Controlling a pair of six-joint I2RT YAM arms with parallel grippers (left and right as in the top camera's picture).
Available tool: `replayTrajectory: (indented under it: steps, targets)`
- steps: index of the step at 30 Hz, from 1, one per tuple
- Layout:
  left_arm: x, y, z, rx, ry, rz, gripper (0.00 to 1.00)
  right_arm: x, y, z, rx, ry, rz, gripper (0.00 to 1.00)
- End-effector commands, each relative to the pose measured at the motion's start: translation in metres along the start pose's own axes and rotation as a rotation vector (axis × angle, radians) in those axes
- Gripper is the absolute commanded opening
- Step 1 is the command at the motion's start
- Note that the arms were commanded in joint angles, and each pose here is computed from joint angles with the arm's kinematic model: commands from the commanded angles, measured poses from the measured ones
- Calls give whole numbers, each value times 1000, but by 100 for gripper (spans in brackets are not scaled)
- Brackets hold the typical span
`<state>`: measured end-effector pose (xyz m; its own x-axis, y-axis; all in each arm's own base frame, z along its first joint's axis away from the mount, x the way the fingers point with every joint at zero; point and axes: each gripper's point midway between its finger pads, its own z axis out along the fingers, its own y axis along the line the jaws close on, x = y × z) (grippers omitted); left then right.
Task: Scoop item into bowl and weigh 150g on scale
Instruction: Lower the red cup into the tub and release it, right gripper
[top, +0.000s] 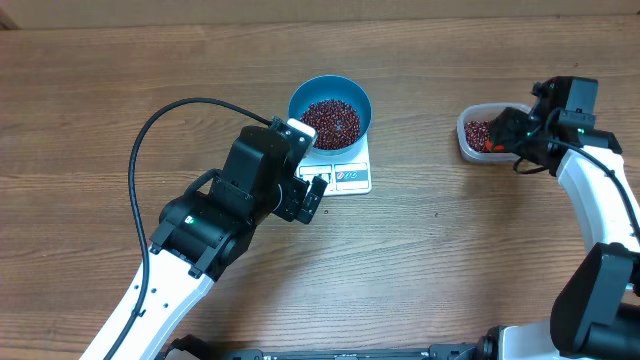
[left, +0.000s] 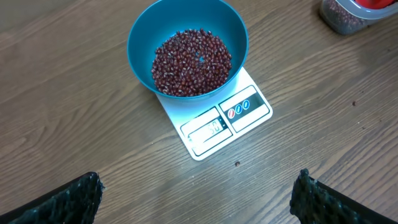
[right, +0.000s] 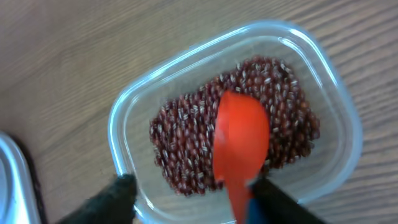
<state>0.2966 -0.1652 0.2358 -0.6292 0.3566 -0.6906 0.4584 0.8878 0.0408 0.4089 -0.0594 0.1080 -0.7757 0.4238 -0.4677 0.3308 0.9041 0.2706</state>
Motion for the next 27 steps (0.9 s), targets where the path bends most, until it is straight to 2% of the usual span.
replayTrajectory:
  steps: [1, 6, 15, 27]
  targets:
    - [0, 1, 1, -2, 2, -13, 100, -2, 0, -2, -1, 1, 7, 75]
    - [0, 1, 1, -2, 2, -13, 100, 9, -3, -2, 13, 49, 16, 100]
    - [0, 1, 1, -2, 2, -13, 100, 24, -11, -9, 52, 106, -44, 100]
    - [0, 1, 1, -2, 2, -13, 100, -12, 1, -76, 83, 26, -314, 100]
